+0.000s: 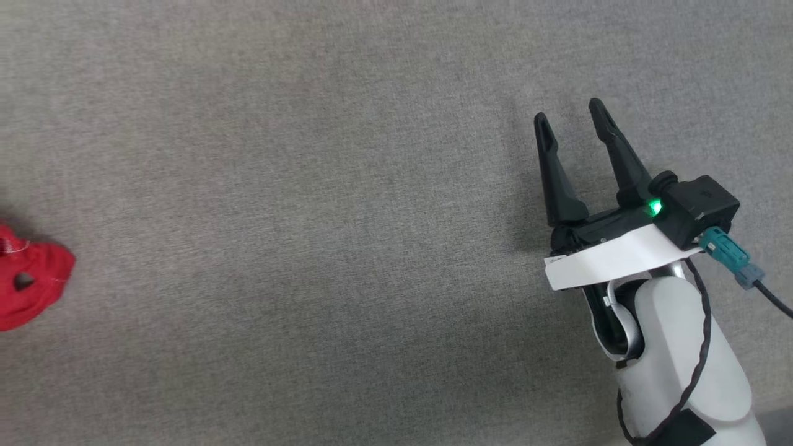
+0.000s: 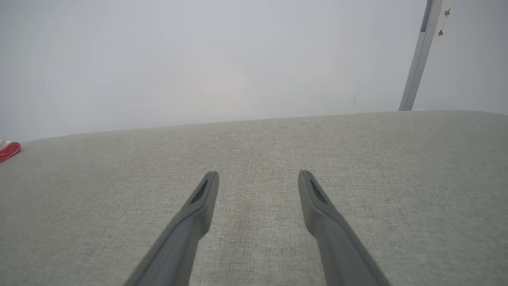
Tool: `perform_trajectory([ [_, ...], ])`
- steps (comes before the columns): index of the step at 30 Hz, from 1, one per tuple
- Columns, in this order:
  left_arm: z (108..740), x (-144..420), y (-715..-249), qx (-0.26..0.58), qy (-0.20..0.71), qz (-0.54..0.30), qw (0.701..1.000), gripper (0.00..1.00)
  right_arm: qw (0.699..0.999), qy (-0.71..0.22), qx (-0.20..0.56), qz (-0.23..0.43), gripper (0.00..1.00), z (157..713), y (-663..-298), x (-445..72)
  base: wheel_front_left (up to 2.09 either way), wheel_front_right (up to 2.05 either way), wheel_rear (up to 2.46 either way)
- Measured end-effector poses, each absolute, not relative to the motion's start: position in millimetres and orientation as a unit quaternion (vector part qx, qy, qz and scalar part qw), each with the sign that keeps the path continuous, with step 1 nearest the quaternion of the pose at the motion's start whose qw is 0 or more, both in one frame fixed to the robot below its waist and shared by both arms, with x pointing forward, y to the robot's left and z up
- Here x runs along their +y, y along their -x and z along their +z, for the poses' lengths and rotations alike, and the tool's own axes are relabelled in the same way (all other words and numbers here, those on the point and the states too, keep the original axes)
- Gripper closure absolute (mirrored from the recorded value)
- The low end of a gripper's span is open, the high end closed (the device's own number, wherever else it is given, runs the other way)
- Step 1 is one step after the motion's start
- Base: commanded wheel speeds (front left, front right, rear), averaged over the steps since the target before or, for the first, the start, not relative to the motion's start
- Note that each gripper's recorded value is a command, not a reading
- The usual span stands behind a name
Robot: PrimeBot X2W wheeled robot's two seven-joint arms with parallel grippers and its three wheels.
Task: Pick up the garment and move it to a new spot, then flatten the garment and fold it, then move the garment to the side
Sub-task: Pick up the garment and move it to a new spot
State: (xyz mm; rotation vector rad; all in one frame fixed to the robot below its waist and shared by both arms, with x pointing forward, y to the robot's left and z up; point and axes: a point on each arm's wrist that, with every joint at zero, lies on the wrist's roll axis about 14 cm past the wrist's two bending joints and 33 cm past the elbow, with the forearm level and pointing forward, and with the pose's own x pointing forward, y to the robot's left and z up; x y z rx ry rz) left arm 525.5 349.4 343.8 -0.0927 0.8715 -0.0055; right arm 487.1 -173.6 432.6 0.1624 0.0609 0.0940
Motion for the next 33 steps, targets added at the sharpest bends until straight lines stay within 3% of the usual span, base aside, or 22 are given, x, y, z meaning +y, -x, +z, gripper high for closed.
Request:
perform_trajectory([
  [9,430,303,-566,0.244,-0.021,-0.089,0.965,1.0,0.994,-0.096,0.003,0.054,0.0,458,-485,-166,0.0,0.0,0.0],
  [15,480,224,-585,0.157,-0.058,-0.215,0.962,1.0,0.992,-0.114,-0.007,0.047,0.0,468,-481,-170,0.0,0.0,0.0],
  [22,507,109,-586,0.096,-0.071,-0.371,0.921,1.0,0.991,-0.129,-0.012,0.015,0.0,471,-471,-192,0.0,0.0,0.0],
  [28,523,-33,-550,0.056,-0.054,-0.55,0.832,1.0,0.988,-0.148,-0.007,-0.04,0.0,466,-453,-228,0.0,0.0,0.0],
  [33,522,-89,-528,0.054,-0.015,-0.619,0.784,1.0,0.984,-0.158,-0.004,-0.078,0.0,464,-437,-252,0.0,0.0,0.0],
])
